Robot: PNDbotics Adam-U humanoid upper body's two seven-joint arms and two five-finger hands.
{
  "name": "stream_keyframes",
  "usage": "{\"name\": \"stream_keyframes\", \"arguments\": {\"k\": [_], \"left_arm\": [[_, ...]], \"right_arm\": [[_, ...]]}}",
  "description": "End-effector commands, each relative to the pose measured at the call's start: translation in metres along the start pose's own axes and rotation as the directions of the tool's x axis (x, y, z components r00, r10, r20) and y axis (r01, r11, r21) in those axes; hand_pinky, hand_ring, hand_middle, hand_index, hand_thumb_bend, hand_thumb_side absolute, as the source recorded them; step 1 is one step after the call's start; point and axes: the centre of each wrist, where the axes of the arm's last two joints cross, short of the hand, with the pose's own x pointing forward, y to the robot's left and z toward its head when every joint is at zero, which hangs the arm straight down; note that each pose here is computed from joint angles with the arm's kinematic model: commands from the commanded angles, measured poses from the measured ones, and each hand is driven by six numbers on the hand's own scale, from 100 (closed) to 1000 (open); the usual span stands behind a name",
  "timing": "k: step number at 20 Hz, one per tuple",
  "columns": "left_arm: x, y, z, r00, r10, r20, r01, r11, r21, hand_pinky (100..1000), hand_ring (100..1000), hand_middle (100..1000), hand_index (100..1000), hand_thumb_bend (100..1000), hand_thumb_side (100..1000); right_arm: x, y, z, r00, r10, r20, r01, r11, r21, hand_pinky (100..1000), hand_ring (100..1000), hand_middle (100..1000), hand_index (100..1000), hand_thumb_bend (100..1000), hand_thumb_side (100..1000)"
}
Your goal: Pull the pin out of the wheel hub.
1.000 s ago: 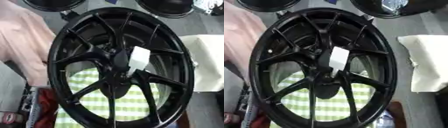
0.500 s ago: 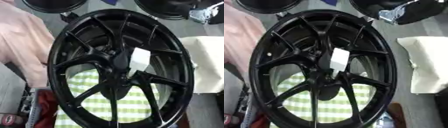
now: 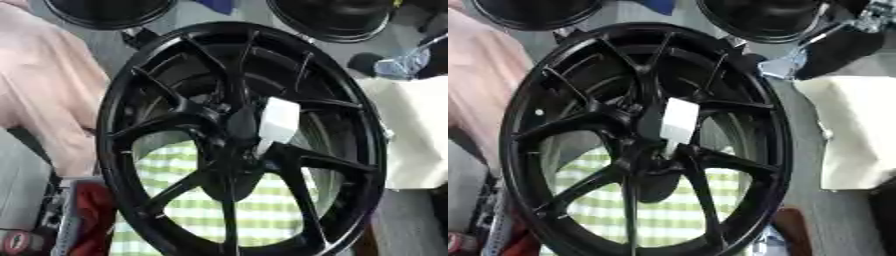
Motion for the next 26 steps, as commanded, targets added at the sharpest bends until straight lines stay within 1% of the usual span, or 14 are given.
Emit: {"name": "stream_keyframes", "arguments": {"k": [1,10,13,17,23,26], "left_arm": [[0.009,0.001,-0.005,0.999,-0.018,0.037,0.019,1.000,-0.021,833,647,695,837,134,823],[0.009,0.000,-0.005,0.999,-0.017,0.033,0.018,0.999,-0.033,832,648,696,837,132,825],[0.009,0.000,-0.005,0.999,-0.016,0.031,0.018,0.999,-0.036,832,648,696,837,133,825],[0.009,0.000,-0.005,0.999,-0.017,0.027,0.018,0.999,-0.038,832,649,696,837,132,825],[0.008,0.001,-0.004,1.000,-0.020,0.020,0.021,0.999,-0.042,832,650,697,837,131,826],[0.008,0.001,-0.004,1.000,-0.023,0.019,0.023,0.999,-0.043,832,650,697,838,131,826]], "right_arm": [[0.004,-0.006,0.003,0.998,0.058,0.013,-0.059,0.998,0.034,892,828,749,787,408,337],[0.008,0.006,-0.005,1.000,0.030,0.006,-0.031,0.995,0.090,889,824,747,785,426,342],[0.011,0.008,-0.011,1.000,0.015,0.008,-0.016,0.994,0.106,888,823,748,787,426,360],[0.017,0.009,-0.019,1.000,-0.013,0.004,0.012,0.992,0.124,887,822,748,789,433,369],[0.031,0.011,-0.036,0.998,-0.063,-0.001,0.062,0.978,0.201,886,828,748,792,445,372],[0.036,0.008,-0.042,0.998,-0.057,0.024,0.050,0.974,0.221,889,834,755,799,446,364]]}}
